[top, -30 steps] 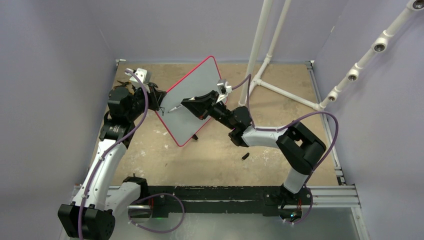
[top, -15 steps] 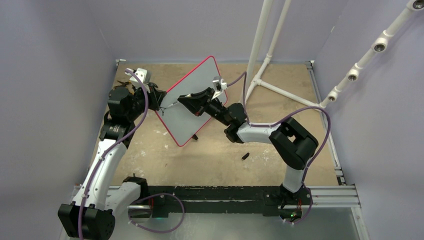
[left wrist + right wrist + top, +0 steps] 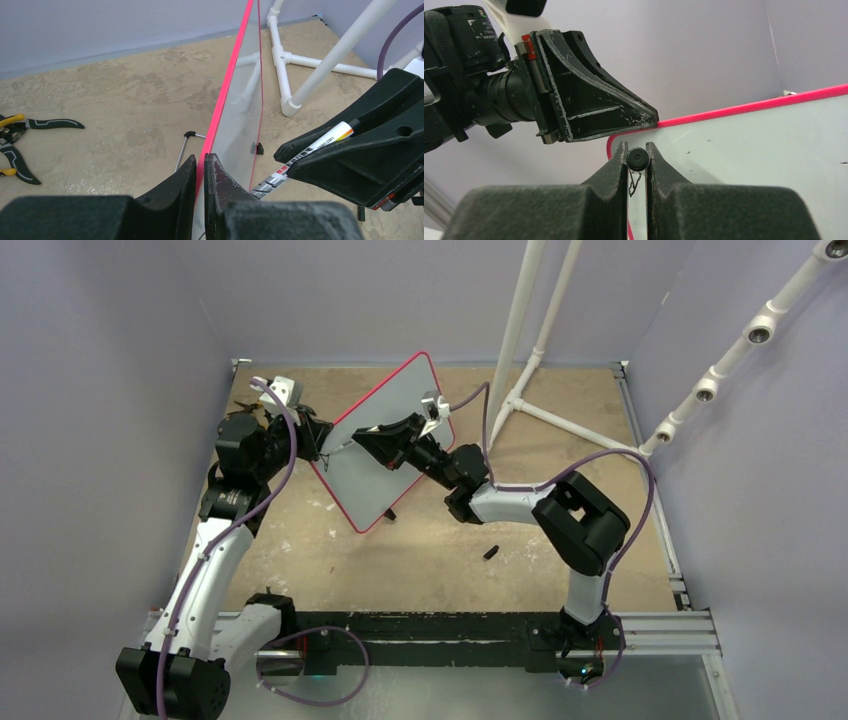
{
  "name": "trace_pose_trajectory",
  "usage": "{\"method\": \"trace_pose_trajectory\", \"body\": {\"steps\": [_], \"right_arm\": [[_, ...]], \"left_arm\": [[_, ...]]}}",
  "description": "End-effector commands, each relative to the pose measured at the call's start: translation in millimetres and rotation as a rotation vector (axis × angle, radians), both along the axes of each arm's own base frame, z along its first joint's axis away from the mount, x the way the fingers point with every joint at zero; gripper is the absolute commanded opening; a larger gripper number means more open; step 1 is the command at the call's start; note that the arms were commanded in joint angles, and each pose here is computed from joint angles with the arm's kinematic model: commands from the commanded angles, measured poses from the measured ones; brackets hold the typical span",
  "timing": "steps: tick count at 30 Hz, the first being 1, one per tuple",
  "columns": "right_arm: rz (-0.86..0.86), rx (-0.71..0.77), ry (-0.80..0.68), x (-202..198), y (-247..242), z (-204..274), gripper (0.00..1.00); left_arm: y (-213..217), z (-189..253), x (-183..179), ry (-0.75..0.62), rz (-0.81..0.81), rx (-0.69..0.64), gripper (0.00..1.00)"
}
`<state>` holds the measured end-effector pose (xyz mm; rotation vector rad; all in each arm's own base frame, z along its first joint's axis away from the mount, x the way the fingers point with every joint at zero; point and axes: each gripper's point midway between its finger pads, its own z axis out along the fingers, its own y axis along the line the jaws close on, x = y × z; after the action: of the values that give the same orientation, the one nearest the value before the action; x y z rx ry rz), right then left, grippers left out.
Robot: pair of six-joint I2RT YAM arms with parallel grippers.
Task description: Write a sentence on the whiteboard
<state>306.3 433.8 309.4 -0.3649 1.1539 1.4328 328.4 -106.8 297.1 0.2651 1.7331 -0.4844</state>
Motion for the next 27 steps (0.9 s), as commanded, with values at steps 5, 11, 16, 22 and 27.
{"method": "trace_pose_trajectory", "body": {"steps": [5, 11, 16, 22, 27], "right_arm": [[-0.064, 0.047, -0.051, 11, -5, 21, 0.0], [-0.096, 0.055, -0.034, 15, -11, 18, 0.0], [-0.114, 0.051, -0.021, 18, -14, 14, 0.0], [-0.117, 0.025, -0.008, 19, -14, 5, 0.0], [-0.118, -0.001, 0.01, 17, -16, -9, 0.0]], "left_arm": [[-1, -8, -2, 0.029, -0.014, -0.009, 0.09], [-1, -8, -2, 0.03, -0.013, -0.008, 0.08], [-1, -8, -1, 0.03, -0.011, -0.007, 0.08], [-1, -8, -2, 0.029, -0.011, -0.007, 0.08], [-1, -8, -1, 0.029, -0.012, -0.008, 0.08]]}}
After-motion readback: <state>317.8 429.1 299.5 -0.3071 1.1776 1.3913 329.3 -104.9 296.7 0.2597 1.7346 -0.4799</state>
